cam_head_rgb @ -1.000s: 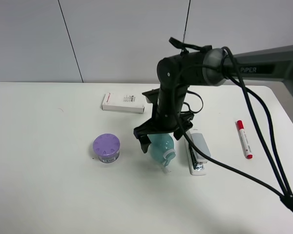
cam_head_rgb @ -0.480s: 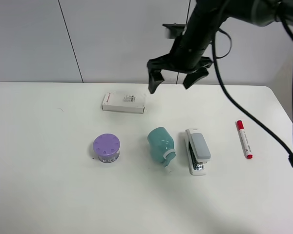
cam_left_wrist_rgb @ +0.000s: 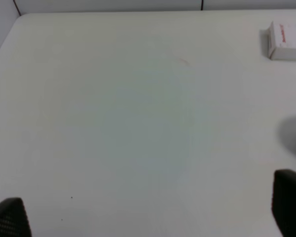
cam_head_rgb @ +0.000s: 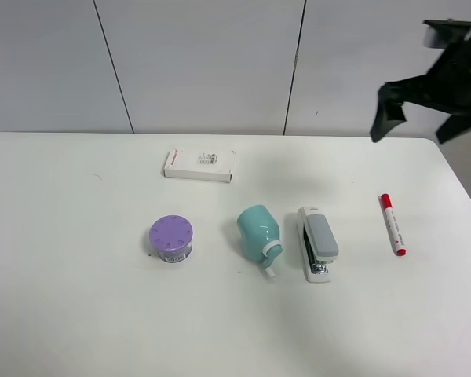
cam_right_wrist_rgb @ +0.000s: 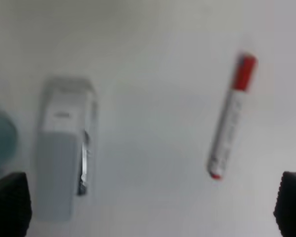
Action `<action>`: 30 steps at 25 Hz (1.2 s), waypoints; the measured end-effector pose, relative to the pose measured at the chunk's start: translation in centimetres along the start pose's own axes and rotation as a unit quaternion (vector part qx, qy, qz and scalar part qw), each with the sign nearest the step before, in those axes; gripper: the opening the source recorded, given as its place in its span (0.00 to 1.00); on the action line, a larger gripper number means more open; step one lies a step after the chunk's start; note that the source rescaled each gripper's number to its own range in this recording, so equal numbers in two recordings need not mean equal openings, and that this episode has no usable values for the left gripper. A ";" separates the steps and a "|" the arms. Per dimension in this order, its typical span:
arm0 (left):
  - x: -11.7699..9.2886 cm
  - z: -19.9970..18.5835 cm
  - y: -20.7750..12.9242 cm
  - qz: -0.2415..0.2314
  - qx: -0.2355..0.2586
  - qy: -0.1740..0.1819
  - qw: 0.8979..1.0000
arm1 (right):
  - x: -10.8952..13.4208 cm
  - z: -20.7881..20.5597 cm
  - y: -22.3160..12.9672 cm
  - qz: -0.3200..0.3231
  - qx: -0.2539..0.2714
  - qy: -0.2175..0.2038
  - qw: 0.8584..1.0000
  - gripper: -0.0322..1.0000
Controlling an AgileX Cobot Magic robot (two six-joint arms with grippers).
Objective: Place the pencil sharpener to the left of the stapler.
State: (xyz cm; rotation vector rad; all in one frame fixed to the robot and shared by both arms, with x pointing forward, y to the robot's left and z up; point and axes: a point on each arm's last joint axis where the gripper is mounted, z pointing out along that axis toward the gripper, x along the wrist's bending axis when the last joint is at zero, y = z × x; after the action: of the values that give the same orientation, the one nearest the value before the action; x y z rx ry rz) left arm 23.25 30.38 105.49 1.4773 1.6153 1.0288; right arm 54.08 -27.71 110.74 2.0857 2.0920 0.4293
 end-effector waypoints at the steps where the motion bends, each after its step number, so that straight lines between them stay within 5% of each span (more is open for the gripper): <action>1: 0.0 0.0 0.0 0.000 0.000 0.000 1.000 | -0.7 -1.1 -1.4 0.009 -0.009 -0.005 1.000 0.99; 8: 0.0 0.0 0.0 0.000 0.000 0.000 1.000 | -1.6 -9.2 -11.6 0.010 -0.138 -0.037 0.990 0.99; 12: 0.0 0.0 0.0 0.000 0.000 0.000 1.000 | -1.5 -12.8 -18.6 0.001 -0.241 -0.055 0.969 0.99; 18: 0.0 0.0 0.0 0.000 0.000 0.000 1.000 | -1.2 -13.9 -27.4 -0.009 -0.390 -0.045 0.920 0.99; 24: 0.0 0.0 0.0 0.000 0.000 0.000 1.000 | -1.5 -10.3 -31.6 -0.018 -0.437 -0.043 0.898 0.99; 30: 0.0 0.0 0.0 0.000 0.000 0.000 1.000 | -1.2 -5.6 -31.5 -0.046 -0.380 -0.017 0.924 0.99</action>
State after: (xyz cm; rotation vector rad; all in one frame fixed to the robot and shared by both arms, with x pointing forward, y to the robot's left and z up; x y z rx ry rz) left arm 23.25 30.38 105.49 1.4773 1.6153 1.0288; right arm 22.45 -29.10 106.23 1.5085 1.6066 0.9883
